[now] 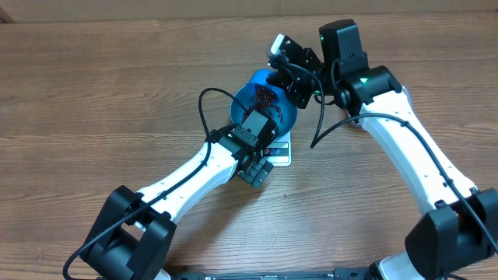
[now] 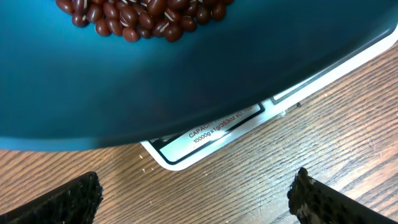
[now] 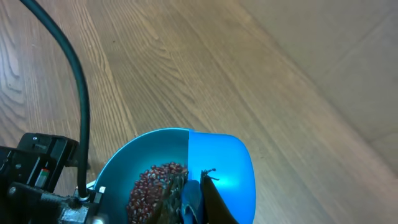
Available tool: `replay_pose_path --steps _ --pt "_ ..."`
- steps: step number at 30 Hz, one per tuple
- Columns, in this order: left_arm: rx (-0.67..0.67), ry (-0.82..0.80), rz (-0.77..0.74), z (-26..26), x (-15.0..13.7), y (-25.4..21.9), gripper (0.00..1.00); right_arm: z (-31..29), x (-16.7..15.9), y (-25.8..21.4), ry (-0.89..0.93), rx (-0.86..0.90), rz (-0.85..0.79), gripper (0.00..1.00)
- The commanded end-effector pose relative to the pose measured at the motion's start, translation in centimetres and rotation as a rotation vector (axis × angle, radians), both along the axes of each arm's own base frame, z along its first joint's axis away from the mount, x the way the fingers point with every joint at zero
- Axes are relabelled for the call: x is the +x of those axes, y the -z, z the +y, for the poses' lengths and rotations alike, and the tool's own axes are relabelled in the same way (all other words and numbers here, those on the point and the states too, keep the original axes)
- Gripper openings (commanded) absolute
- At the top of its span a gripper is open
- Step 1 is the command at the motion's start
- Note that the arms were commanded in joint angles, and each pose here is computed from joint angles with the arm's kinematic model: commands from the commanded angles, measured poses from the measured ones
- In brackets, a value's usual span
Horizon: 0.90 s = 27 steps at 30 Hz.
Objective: Scoop item into bowl and weigh 150g on scale
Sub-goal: 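Tip the blue scoop fully over the teal bowl to empty it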
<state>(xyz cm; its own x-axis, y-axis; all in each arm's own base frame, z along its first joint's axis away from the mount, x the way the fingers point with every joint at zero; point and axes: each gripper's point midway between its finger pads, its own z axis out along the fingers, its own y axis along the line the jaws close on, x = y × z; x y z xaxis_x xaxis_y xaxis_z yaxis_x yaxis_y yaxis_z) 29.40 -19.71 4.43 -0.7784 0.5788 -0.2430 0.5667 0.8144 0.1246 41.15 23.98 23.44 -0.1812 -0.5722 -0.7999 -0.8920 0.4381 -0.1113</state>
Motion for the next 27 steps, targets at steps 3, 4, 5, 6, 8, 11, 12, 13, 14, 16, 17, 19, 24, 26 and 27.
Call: replay_pose_path --steps 3,4,5,6,8,11,12,13,14,16,17,19,24,26,27 --pt "0.017 0.023 0.001 0.0 -0.1 0.3 0.99 0.1 -0.3 -3.8 -0.012 0.011 -0.115 0.04" --pt "0.017 0.023 0.001 0.0 -0.1 0.3 1.0 0.1 -0.3 -3.9 -0.019 0.006 -0.124 0.04" --pt "0.017 0.023 0.001 0.0 -0.1 0.3 1.0 0.1 -0.3 -4.1 -0.023 0.004 -0.134 0.04" --pt "0.017 0.023 0.001 0.0 -0.1 0.3 0.99 0.1 -0.4 -4.2 -0.023 0.007 -0.138 0.04" --pt "0.017 0.023 0.0 0.0 -0.1 0.3 1.0 0.1 -0.4 -4.6 -0.022 0.0 -0.156 0.04" --pt "0.017 0.023 0.0 0.0 -0.1 0.3 0.99 -0.3 -0.4 -5.0 -0.012 -0.017 -0.179 0.04" --pt "0.017 0.023 0.0 0.0 -0.1 0.3 0.99 -0.3 -0.5 -5.1 -0.017 -0.021 -0.186 0.04" --pt "0.017 0.023 0.0 0.0 -0.1 0.3 1.0 -0.3 -0.5 -5.1 -0.018 -0.02 -0.187 0.04" --pt "0.017 0.023 0.0 0.0 -0.1 0.3 1.0 -0.2 -0.6 -5.2 -0.024 -0.022 -0.192 0.04" --pt "0.017 0.023 0.0 0.0 -0.1 0.3 1.0 -0.1 -0.7 -5.1 -0.036 -0.03 -0.2 0.04" --pt "0.017 0.023 0.0 0.0 -0.1 0.3 0.99 0.1 -0.8 -5.0 -0.039 -0.036 -0.2 0.04" --pt "0.017 0.023 0.0 0.0 -0.1 0.3 0.99 0.0 -0.8 -4.8 -0.03 -0.056 -0.199 0.04" --pt "0.017 0.023 0.0 0.0 -0.1 0.3 1.0 -0.1 -0.8 -4.2 -0.017 -0.118 -0.215 0.04" --pt "0.017 0.023 0.0 0.0 -0.1 0.3 1.0 0.3 -1.1 -4.3 -0.029 -0.112 -0.218 0.04" --pt "0.017 0.023 0.0 0.0 -0.1 0.3 0.99 0.2 -1.0 -4.2 -0.032 -0.129 -0.228 0.04"
